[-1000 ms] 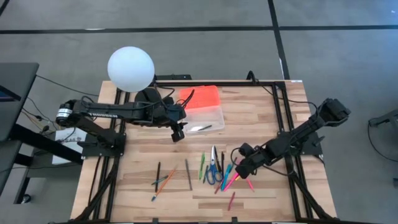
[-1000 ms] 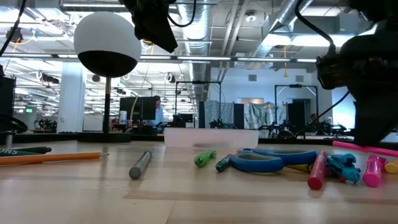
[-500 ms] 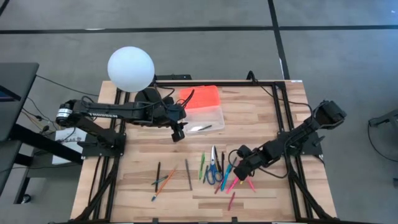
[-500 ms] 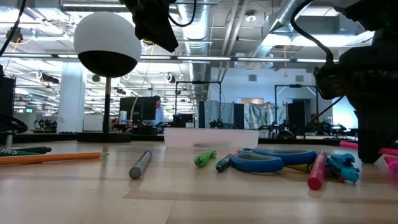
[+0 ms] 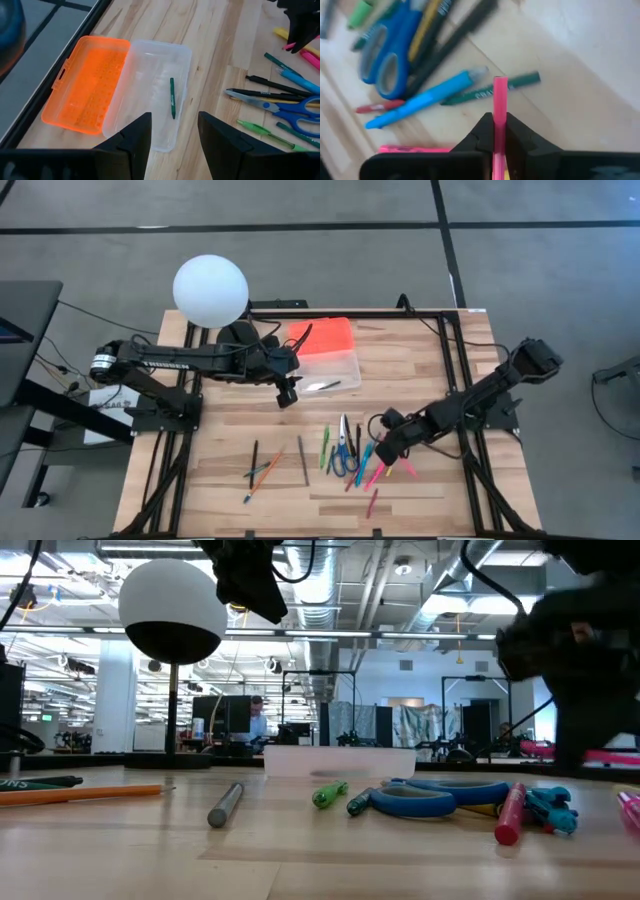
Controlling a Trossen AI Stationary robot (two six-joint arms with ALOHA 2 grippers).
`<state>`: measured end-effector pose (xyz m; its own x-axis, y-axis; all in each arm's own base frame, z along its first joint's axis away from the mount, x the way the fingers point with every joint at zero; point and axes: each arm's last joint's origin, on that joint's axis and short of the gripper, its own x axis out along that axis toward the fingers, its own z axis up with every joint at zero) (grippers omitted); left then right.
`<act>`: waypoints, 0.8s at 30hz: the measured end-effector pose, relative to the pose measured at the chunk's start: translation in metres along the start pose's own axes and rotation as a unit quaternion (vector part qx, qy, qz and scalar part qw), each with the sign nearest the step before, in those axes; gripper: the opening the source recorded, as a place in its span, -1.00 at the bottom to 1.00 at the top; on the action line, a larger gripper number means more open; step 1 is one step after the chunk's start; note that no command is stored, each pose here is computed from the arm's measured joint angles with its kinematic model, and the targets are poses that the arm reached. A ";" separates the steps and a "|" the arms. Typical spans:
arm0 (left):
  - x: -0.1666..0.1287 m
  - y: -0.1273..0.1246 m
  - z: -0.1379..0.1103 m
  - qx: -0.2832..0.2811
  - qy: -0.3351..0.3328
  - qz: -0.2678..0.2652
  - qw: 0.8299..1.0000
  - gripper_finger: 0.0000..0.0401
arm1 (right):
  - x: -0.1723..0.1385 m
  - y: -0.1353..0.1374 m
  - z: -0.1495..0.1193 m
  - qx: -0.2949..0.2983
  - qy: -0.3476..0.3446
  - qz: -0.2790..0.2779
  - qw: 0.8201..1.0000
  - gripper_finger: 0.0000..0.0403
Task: Pick & place school supplies into a supply box
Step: Put the right pink pencil into the supply box
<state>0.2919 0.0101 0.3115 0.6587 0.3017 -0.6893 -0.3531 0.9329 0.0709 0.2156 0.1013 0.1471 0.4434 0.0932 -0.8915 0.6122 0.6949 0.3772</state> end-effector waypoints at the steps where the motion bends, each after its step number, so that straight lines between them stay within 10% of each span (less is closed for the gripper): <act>1: 0.000 0.000 0.000 -0.001 0.000 0.000 1.000 -0.22 | -0.003 0.001 0.003 -0.006 -0.003 0.002 1.000 -0.93; 24: -0.015 -0.019 -0.028 -0.093 0.052 0.117 0.987 -0.22 | -0.088 -0.027 0.192 -0.220 -0.242 -0.041 0.944 -0.97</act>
<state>0.2698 -0.0176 0.3007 0.4764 0.4746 -0.7401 -0.6101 0.7846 0.1104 0.2855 -0.0625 0.2637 0.7183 -0.2375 -0.6539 0.3747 0.9240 0.0760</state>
